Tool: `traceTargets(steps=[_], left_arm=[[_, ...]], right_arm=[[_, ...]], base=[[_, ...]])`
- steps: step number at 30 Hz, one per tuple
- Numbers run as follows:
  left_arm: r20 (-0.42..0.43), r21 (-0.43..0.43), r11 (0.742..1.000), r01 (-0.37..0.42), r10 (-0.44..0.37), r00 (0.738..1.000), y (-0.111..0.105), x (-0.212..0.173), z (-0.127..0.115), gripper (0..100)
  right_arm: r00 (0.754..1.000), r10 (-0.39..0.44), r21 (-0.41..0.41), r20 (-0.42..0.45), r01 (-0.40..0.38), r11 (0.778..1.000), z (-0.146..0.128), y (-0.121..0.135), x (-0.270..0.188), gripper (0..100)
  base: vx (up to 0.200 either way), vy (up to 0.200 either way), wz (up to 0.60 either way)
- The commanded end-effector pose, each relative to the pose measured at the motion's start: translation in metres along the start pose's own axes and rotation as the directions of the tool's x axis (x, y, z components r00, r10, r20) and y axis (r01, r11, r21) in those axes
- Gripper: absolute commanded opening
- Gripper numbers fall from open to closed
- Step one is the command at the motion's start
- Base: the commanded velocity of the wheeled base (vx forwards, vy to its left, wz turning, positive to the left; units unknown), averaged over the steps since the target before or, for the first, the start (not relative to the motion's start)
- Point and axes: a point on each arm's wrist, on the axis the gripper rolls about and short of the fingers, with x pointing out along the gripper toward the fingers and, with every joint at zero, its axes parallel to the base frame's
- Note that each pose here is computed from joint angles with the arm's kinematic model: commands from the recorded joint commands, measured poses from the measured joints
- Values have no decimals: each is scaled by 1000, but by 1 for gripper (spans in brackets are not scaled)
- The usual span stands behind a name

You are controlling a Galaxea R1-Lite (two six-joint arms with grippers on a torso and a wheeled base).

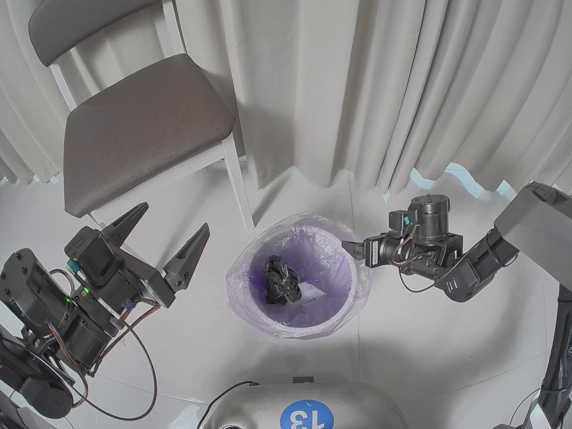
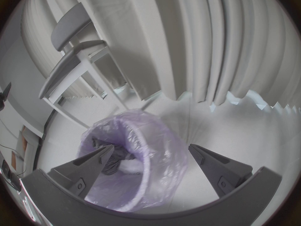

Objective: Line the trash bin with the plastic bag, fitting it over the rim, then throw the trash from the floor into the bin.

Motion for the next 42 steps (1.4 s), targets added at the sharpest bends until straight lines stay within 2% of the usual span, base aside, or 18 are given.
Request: traceTargets(steps=[1, 14, 27, 34, 42], left_arm=[[4, -1, 1000, -2, 2, 1000, 0, 1, -1, 100], [-9, -2, 1000, -2, 2, 1000, 0, 3, -4, 100], [-19, -1, 1000, 5, -5, 1000, 3, 3, -7, 100], [-39, -1, 1000, 3, -3, 999, 3, 6, -12, 100], [-75, 0, 1000, 5, -5, 997, 3, 10, -20, 100]], right_arm=[[998, -55, 21, -16, 56, 998, -7, -26, 12, 100], [993, -64, 21, -97, 67, 998, -40, -33, 36, 100], [992, -67, 23, -104, 70, 997, -60, -41, 69, 100], [990, -68, -14, -122, 67, 998, -88, -46, 102, 100], [993, -69, -14, -96, 68, 998, -85, -49, 110, 100]], base=[[0, 0, 0], [0, 0, 0], [0, 0, 0], [0, 0, 0], [0, 0, 0]])
